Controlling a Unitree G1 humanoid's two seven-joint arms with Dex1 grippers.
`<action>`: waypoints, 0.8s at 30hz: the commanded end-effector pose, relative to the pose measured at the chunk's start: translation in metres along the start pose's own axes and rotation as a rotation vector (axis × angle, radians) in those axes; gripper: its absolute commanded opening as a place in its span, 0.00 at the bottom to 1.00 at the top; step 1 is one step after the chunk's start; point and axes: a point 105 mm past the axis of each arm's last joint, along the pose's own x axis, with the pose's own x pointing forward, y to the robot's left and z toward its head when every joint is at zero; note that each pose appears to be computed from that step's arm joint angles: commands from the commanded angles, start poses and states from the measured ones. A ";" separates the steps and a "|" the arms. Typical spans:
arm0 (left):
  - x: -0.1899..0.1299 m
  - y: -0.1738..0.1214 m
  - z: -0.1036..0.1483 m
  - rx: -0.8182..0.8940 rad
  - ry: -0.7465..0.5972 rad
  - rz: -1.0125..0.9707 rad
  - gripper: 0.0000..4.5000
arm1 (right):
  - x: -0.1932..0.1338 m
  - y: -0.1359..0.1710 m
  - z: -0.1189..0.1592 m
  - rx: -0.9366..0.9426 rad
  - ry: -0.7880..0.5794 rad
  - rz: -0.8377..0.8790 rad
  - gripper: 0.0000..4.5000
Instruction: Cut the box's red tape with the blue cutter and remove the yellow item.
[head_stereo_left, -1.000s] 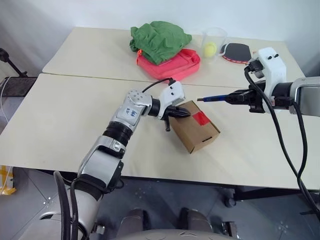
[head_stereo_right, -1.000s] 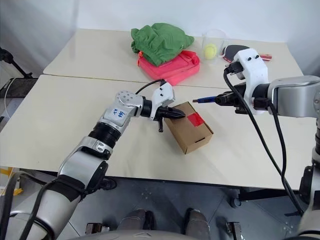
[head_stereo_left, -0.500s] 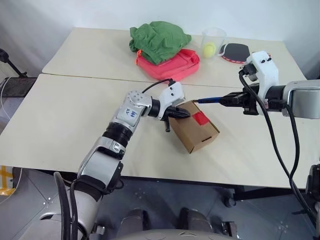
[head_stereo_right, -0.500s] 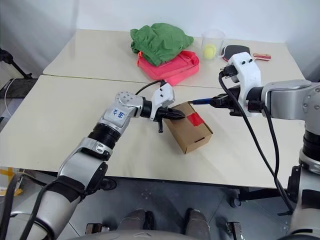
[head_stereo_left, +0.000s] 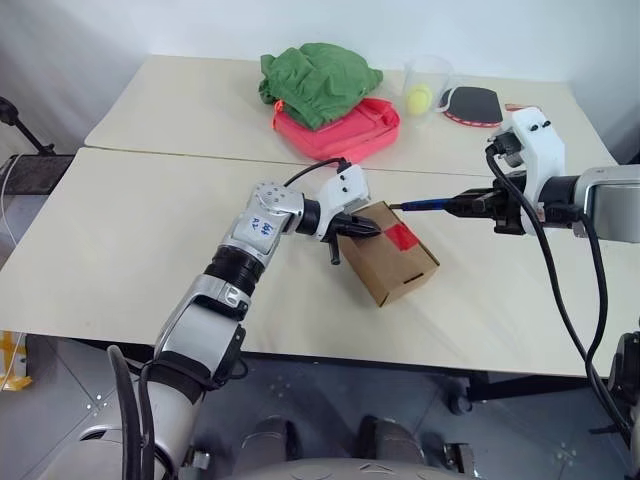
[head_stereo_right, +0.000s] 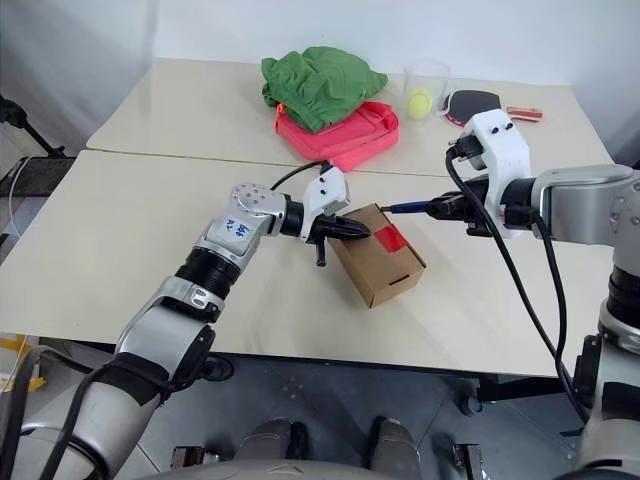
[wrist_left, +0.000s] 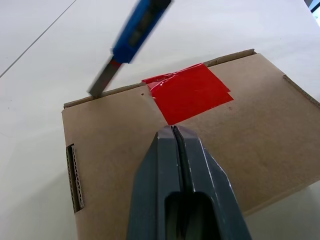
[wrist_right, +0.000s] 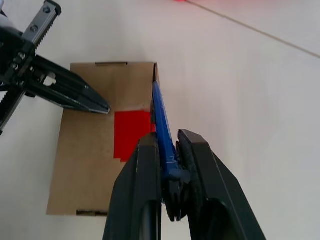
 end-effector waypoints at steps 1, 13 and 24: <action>-0.001 -0.001 -0.012 -0.013 0.044 -0.002 0.00 | -0.006 0.007 0.002 -0.027 -0.022 0.027 0.06; -0.002 -0.001 -0.018 -0.014 0.089 0.006 0.00 | -0.006 0.014 -0.003 -0.022 0.028 0.095 0.06; 0.010 -0.013 -0.034 0.002 0.205 -0.020 0.00 | -0.012 0.008 -0.009 -0.016 0.131 0.080 0.06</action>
